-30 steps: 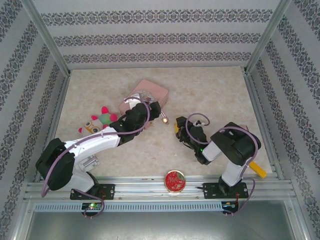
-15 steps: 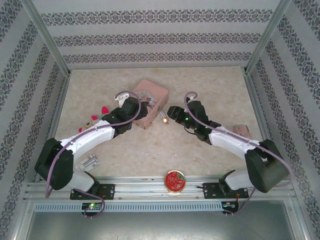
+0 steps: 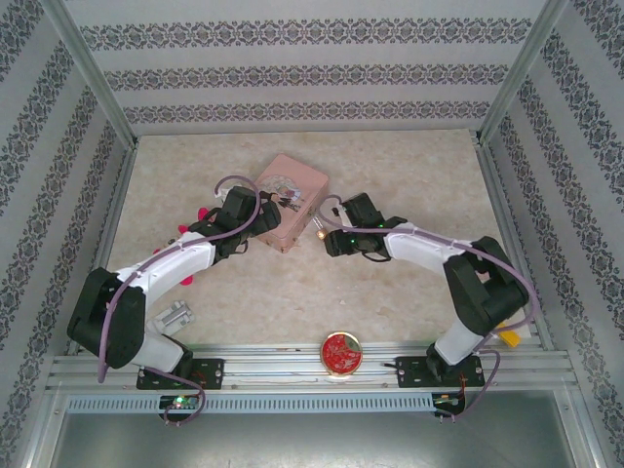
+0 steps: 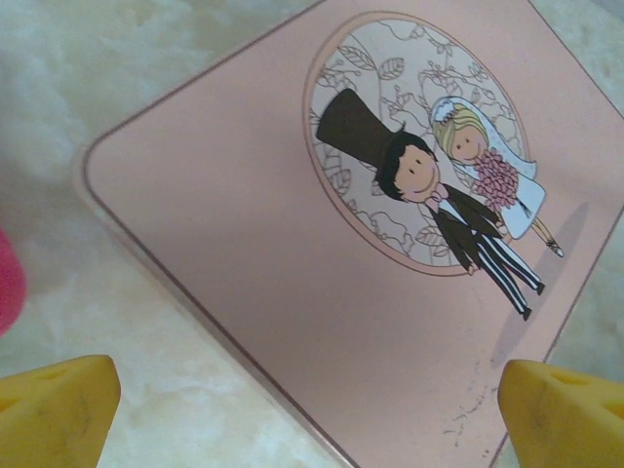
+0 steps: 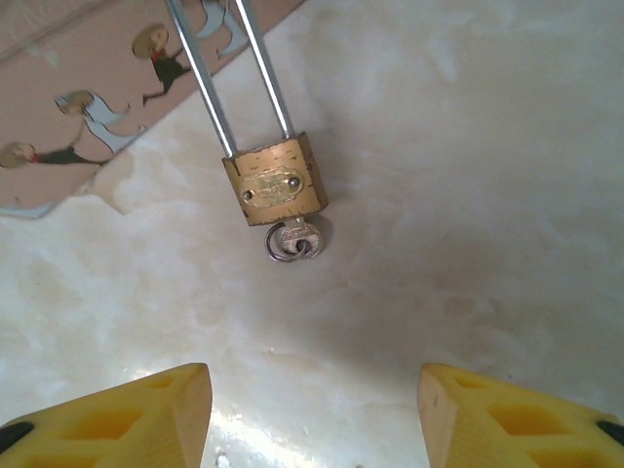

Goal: Unlock a padlock with a key

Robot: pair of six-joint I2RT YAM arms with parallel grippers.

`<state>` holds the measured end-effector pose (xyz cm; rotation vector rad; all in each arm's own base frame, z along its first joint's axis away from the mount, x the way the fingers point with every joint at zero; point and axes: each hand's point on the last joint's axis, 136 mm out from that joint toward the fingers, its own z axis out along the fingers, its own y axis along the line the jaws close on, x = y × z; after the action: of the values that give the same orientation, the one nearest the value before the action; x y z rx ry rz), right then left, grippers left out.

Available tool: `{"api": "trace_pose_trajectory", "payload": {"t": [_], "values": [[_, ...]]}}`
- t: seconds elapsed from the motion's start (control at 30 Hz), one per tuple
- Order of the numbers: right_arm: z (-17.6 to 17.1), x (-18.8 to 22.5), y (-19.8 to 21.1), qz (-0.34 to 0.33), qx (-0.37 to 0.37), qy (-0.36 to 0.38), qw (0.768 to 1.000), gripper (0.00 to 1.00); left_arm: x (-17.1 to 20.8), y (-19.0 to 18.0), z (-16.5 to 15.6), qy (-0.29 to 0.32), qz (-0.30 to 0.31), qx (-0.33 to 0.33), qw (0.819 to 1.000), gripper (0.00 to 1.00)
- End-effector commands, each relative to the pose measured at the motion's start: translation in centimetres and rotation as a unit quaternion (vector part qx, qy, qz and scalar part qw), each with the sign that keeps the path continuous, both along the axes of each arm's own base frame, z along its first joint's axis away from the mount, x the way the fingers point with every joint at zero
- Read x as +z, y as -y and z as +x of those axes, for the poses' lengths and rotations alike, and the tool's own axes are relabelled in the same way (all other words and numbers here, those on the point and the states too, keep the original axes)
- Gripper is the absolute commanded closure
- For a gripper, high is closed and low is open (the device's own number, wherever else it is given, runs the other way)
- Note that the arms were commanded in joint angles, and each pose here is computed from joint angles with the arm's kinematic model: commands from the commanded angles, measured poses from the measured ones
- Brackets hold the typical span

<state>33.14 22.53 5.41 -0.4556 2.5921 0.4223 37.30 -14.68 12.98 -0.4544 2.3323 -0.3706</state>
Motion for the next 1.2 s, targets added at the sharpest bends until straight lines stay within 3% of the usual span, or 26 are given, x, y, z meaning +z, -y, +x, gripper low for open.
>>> {"api": "trace_pose_trajectory", "payload": {"t": [0.0,0.33,0.67,0.9,1.17], "values": [[1.1,-0.1,-1.3,-0.025,0.041,0.017,0.999,0.42,-0.3,0.6,1.1,0.004,-0.017,-0.017,1.000,0.01],[3.5,-1.3,-2.7,-0.030,0.042,0.019,0.998,0.42,-1.3,1.2,3.7,-0.002,-0.004,-0.039,0.999,0.00],[4.8,-2.5,-2.6,-0.028,0.028,0.012,0.999,0.43,-1.7,0.7,5.6,0.001,0.041,-0.046,0.998,0.20],[6.5,-2.3,-2.1,-0.028,-0.009,0.028,0.999,0.43,-1.7,-0.1,5.5,-0.012,0.060,-0.040,0.997,0.18],[7.3,-3.2,-2.5,-0.030,-0.020,0.019,0.999,0.44,-1.0,0.0,5.0,-0.011,0.044,-0.037,0.998,0.06]]}}
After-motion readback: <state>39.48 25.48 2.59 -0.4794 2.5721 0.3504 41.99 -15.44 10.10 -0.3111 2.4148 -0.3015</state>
